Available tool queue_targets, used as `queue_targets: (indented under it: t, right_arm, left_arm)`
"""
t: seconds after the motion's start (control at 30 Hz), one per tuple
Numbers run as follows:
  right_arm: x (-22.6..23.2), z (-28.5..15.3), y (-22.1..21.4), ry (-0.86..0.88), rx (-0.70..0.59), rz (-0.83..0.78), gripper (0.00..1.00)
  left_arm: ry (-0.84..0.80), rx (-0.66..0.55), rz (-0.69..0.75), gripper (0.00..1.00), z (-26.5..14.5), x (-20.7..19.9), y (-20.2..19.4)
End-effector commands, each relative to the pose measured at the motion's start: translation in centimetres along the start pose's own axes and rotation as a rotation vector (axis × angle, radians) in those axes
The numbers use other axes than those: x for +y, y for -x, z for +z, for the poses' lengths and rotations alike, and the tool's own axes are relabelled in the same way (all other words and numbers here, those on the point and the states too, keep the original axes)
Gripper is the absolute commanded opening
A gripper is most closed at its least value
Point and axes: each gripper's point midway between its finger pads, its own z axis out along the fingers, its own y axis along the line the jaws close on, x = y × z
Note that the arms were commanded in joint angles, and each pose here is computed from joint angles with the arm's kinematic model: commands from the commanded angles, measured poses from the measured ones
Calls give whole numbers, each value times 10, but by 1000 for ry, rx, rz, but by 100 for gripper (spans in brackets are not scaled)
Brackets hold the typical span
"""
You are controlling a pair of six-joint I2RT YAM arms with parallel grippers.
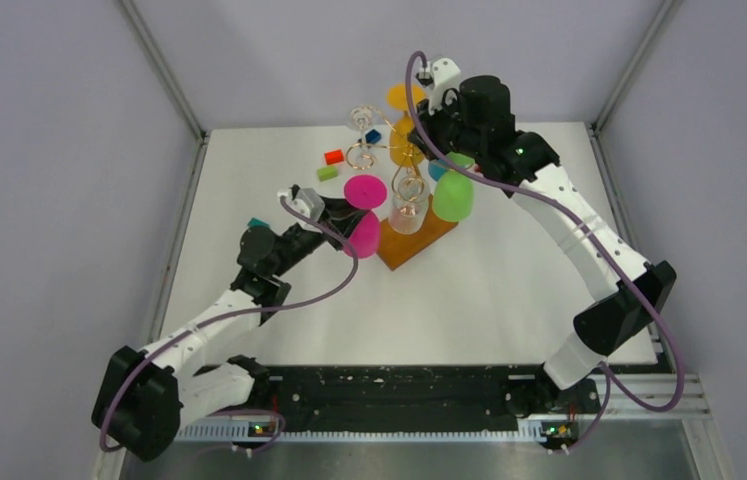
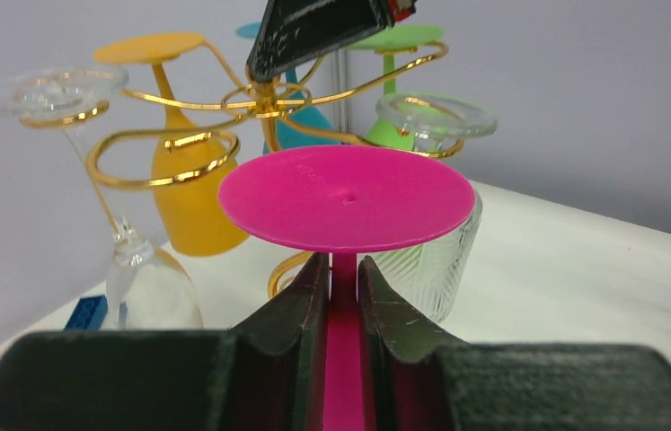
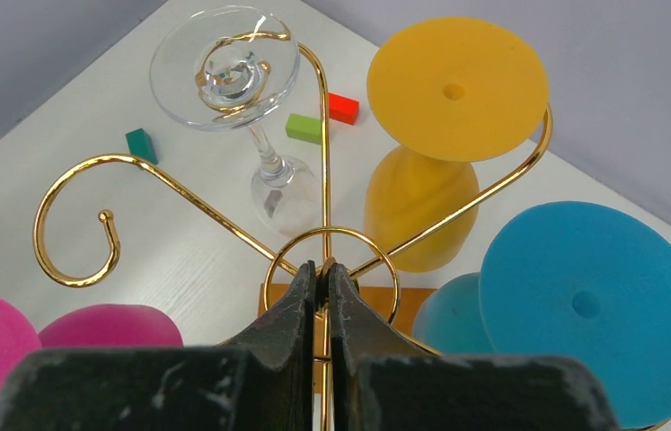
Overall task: Place the wine glass upside down on the wine glass rack
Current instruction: Turn the wine glass upside down at the wine rack.
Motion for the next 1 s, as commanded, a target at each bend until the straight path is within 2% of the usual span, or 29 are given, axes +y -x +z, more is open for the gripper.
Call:
queue_targets:
  t: [0.0,0.4,0.97]
  right_arm:
    - [-6,-4,8,-22,-16,-26,0]
    - [-5,-4,6,-15,-12,-30,0]
    - [-5,-7,5,-13,-11,-34,0]
  left_arm:
    - [-76,-172,115,0,13,-10,57]
    - [-40,-191,166,0,38,10,56]
    - [59,-200,117,0,62,42,40]
